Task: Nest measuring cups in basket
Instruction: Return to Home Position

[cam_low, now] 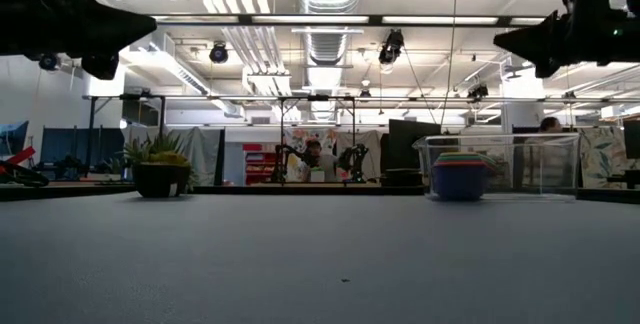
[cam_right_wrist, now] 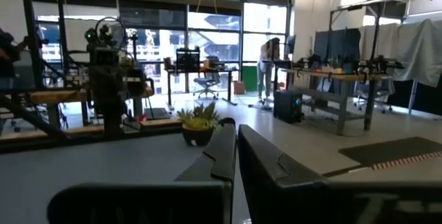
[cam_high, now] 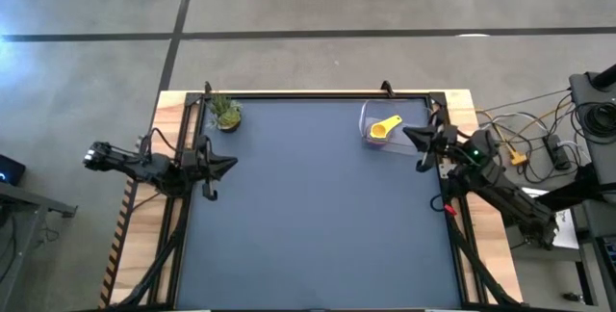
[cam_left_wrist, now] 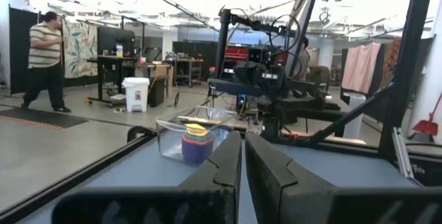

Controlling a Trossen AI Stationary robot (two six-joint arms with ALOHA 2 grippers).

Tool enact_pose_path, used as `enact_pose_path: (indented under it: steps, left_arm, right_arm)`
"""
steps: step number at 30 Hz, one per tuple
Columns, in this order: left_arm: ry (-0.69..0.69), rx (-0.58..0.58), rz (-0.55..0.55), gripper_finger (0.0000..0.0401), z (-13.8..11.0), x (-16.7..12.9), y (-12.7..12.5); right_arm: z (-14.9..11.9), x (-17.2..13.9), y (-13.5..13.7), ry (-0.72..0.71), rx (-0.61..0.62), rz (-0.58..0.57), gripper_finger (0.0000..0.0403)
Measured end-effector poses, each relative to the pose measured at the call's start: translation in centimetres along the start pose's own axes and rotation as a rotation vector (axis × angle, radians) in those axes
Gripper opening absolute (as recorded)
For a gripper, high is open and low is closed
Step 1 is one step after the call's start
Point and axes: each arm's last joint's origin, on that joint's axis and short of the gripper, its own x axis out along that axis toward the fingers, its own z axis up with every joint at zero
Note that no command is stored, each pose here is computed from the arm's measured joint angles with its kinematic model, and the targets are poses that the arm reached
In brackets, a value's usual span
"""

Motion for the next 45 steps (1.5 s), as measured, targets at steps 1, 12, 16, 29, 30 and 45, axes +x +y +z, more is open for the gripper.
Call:
enact_pose_path:
  steps: [1, 12, 16, 29, 30, 45]
  left_arm:
    - [-0.001, -0.001, 0.0, 0.0004, 0.0, 0.0, 0.0]
    - [0.025, 0.016, 0.0, 0.0004, -0.3, 0.0, 0.0]
    - [0.037, 0.025, 0.0, 0.0004, -0.4, 0.0, 0.0]
    - [0.043, 0.024, 0.004, 0.0004, -0.5, 0.0, 0.0]
    - [0.043, 0.019, 0.006, 0.0004, -0.5, 0.0, 0.0]
    - [0.046, 0.016, 0.008, 0.0004, -0.5, 0.0, 0.0]
  right_arm:
    - [-0.3, 0.0, 0.0, 0.003, -0.004, -0.001, 0.0009]
    - [-2.1, 0.2, -0.2, 0.007, -0.003, -0.001, 0.0009]
    - [-2.3, 0.2, -0.2, 0.028, -0.003, -0.002, 0.0009]
    - [-3.1, 0.1, -0.3, 0.101, 0.019, -0.037, 0.0009]
    - [-3.2, 0.1, -0.3, 0.114, 0.016, -0.056, 0.0009]
    - [-3.6, 0.2, -0.7, 0.162, -0.036, -0.146, 0.0009]
